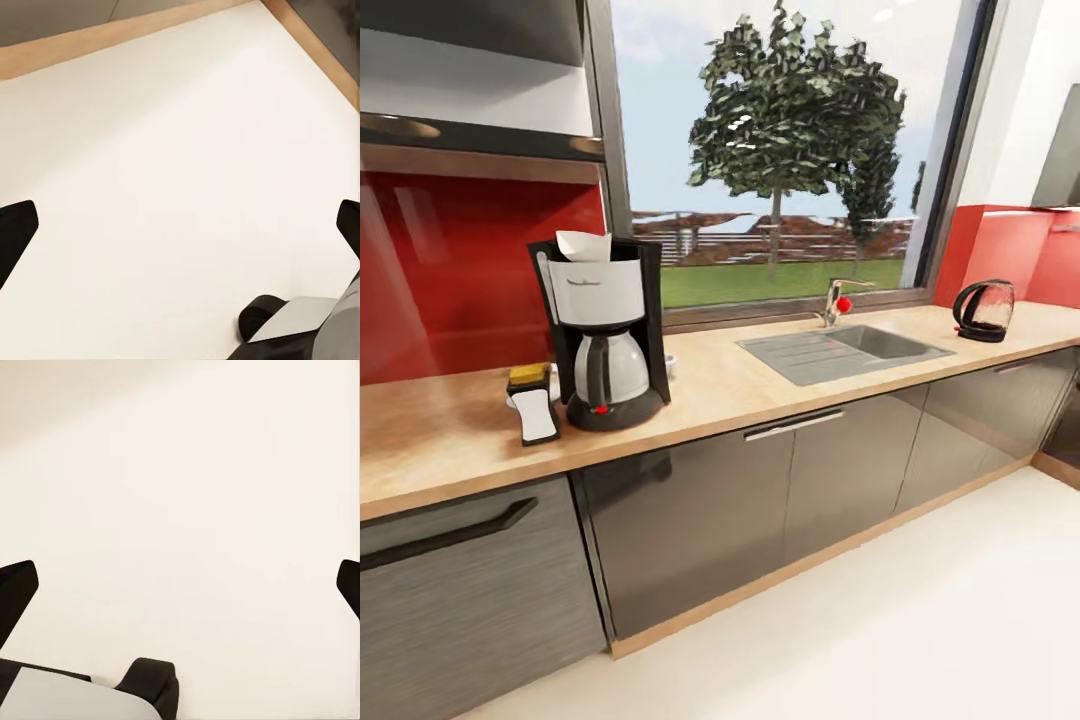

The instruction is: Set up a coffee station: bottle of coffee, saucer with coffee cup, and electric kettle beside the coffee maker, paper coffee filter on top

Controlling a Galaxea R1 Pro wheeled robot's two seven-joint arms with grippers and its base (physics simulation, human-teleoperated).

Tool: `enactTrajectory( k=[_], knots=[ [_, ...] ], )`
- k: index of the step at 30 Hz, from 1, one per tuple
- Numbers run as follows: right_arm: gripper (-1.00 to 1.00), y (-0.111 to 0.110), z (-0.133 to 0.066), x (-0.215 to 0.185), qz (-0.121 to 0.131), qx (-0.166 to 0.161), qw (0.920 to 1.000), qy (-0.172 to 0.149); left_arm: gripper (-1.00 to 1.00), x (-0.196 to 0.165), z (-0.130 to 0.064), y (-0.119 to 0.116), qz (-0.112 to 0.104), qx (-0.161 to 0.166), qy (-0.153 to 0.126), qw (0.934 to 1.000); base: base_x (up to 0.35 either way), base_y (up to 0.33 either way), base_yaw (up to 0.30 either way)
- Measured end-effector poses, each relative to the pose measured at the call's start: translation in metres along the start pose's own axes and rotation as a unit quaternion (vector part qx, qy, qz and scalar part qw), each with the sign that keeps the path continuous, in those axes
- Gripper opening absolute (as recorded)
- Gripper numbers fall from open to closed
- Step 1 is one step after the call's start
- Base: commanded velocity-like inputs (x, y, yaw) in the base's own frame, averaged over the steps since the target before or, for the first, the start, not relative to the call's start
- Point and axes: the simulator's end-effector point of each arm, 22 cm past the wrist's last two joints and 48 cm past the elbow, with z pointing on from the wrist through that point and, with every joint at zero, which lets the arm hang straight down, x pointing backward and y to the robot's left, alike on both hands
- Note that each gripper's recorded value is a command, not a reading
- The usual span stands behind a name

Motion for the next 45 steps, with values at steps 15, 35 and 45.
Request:
enactTrajectory(
  k=[15,35,45],
  knots=[
    [1.0,0.0,-0.0001,-0.0003,-0.001,0.0,1.0,0.0,1.0,0.0003,0.0004,0.0057,0.0,-0.014,0.0,0.9999,0.177,-0.138,-0.088],
    [1.0,0.0001,0.0002,-0.0001,0.0,0.0,1.0,0.0,1.0,0.0002,0.0007,0.0068,0.0,-0.016,0.0,0.9999,0.092,-0.072,-0.237],
    [1.0,0.0007,0.0003,-0.0003,-0.001,0.0,1.0,-0.001,1.0,0.0,0.0006,0.0066,0.0,-0.016,0.0,0.9999,0.184,-0.148,-0.106]
  ],
)
